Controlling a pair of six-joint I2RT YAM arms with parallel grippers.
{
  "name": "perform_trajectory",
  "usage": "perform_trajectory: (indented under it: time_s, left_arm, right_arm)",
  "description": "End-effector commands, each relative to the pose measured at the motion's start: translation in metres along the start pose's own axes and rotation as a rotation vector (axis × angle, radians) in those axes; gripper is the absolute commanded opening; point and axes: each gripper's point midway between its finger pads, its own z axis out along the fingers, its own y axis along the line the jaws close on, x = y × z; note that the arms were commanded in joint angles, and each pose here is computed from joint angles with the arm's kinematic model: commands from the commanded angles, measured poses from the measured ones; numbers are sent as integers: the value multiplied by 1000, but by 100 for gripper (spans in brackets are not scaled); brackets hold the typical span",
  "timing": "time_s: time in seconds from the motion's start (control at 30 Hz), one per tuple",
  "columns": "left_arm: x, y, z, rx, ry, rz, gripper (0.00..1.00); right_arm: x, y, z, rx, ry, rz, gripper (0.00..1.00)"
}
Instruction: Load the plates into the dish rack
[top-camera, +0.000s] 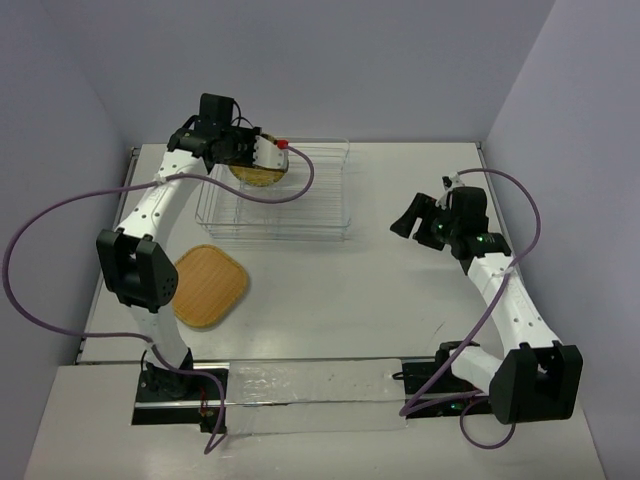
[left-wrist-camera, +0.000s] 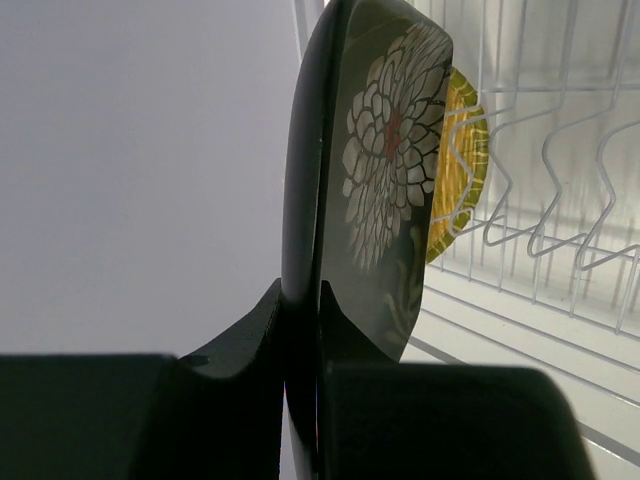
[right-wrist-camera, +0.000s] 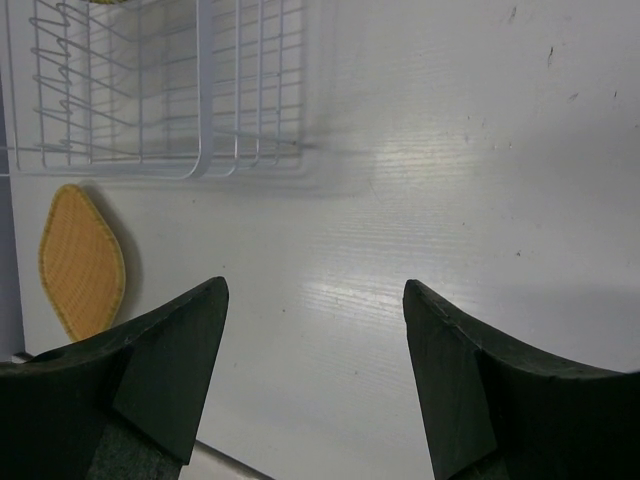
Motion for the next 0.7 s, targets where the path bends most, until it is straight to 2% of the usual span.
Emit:
perform_trajectory:
  time_s: [0.0, 0.37, 0.63, 0.67]
  left_arm:
    - [-6, 48, -11, -147, -11, 65, 0]
    - [8, 33, 24, -82, -28, 39, 0]
    - [23, 17, 40, 20, -50, 91, 0]
    - [24, 17, 42, 21, -53, 86, 3]
  right_arm:
    - [-23, 13, -5, -49, -39, -33, 78]
    - [-22, 12, 2, -46, -14, 1, 77]
    - [-25, 12, 3, -38, -16, 37, 76]
    - [-25, 11, 3, -33, -18, 44, 76]
